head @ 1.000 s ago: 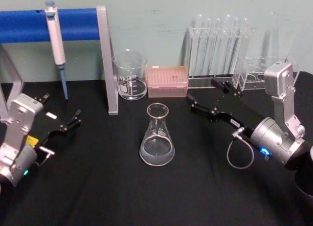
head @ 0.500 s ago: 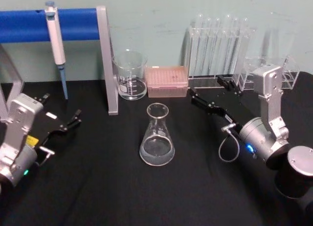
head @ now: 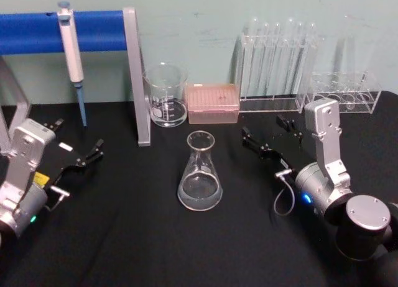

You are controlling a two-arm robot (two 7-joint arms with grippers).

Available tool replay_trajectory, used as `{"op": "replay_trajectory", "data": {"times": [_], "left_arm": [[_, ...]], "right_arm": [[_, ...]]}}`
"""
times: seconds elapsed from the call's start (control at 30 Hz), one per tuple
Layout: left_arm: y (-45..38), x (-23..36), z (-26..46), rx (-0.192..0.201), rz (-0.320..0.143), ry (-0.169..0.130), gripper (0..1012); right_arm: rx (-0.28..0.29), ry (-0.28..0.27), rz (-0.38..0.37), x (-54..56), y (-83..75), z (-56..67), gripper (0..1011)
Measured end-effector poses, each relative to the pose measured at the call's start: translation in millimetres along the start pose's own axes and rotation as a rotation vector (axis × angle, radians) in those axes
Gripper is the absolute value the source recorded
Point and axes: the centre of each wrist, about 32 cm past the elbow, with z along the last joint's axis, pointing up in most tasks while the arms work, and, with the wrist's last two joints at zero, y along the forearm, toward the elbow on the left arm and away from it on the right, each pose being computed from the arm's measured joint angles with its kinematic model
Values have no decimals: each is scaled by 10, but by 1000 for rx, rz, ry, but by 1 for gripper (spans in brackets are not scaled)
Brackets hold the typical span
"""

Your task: Grasp the erlenmeyer flask with one hand, shake it three times, then place it back.

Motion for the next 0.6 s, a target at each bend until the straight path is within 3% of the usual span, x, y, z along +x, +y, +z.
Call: {"op": "replay_trajectory", "data": {"times": [0.37, 0.6], "left_arm": [[0, 0, 0, 0, 0, 0, 1001], [0, 0, 0, 0, 0, 0, 1001]], "right_arm": [[-50, -8, -7, -8, 13, -89, 1002], [-50, -8, -6, -11, 12, -90, 1002]]}}
